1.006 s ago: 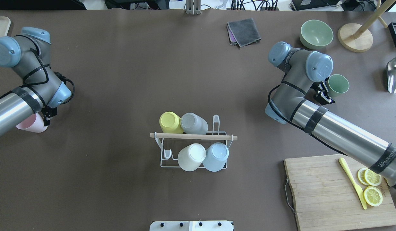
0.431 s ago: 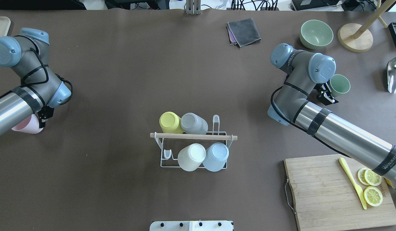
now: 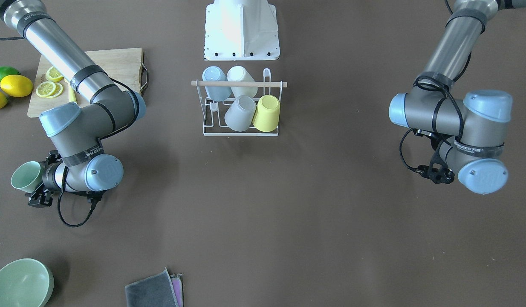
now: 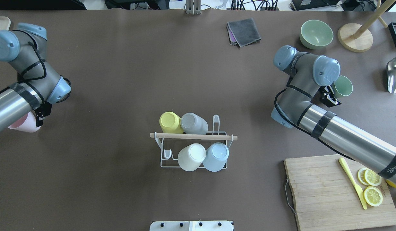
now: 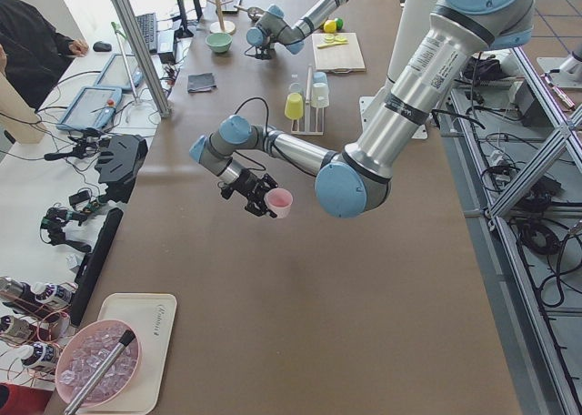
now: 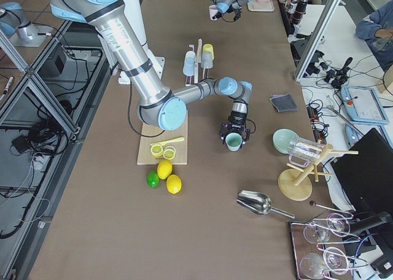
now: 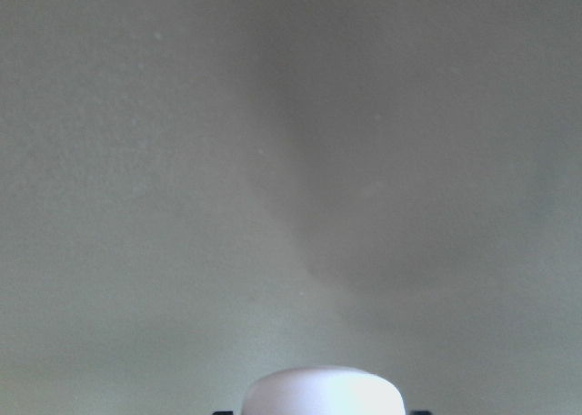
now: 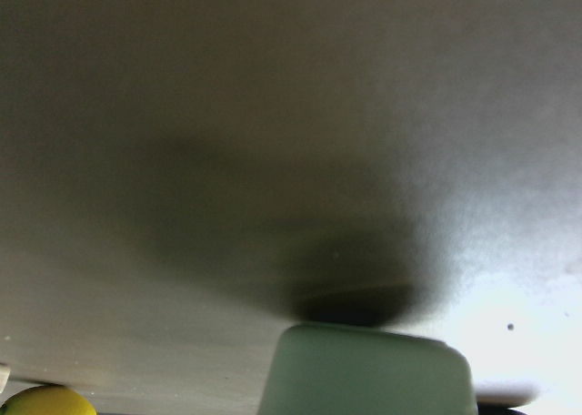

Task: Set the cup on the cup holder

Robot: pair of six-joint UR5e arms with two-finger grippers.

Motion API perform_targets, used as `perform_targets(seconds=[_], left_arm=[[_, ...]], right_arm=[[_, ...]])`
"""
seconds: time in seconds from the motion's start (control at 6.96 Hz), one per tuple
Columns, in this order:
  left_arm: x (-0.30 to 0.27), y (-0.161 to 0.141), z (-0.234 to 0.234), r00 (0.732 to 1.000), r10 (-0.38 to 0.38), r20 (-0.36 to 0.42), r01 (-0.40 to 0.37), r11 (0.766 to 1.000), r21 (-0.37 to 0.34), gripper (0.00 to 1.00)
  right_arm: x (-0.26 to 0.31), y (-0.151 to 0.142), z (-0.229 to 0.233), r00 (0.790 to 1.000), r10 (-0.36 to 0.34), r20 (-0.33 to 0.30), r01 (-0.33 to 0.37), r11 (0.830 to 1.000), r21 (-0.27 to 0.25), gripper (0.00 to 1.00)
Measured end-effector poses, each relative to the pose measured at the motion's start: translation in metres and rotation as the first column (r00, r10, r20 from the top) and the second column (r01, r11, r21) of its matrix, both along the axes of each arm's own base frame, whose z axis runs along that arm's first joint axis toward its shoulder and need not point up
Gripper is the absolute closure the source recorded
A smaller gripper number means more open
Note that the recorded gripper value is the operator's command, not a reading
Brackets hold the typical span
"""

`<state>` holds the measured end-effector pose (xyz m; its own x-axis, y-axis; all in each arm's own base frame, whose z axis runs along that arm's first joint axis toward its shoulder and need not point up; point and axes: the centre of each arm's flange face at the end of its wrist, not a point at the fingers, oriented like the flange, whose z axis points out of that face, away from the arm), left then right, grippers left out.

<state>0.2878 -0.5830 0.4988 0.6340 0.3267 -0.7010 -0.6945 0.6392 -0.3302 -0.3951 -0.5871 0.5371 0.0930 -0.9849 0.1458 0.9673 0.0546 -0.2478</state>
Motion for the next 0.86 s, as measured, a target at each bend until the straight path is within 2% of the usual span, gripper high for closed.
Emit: perform_targets(seconds=[0.29, 0.57, 0.72, 0.86], left_arm=[[-0.033, 0.003, -0.081, 0.996, -0.049, -0.078, 0.06, 0.989, 0.137, 1.0], [-0.054, 0.016, -0.142, 0.986, -0.076, -0.147, 0.112, 0.959, 0.259, 1.0], [-0.068, 0.026, -0.177, 0.977, -0.083, -0.199, 0.148, 0.93, 0.337, 1.0], [-0.078, 0.039, -0.212, 0.962, -0.092, -0.256, 0.196, 0.888, 0.417, 1.0]], right_arm=[[0.001, 0.0, 0.001, 1.0, 0.001, 0.0, -0.001, 1.0, 0.001, 0.08], [0.003, 0.0, 0.002, 1.0, 0.004, -0.002, -0.004, 1.0, 0.0, 0.09], [0.005, 0.002, 0.005, 1.0, 0.004, -0.003, -0.004, 1.0, -0.002, 0.09], [0.009, 0.006, 0.009, 1.0, 0.004, -0.004, -0.004, 1.0, 0.001, 0.1]])
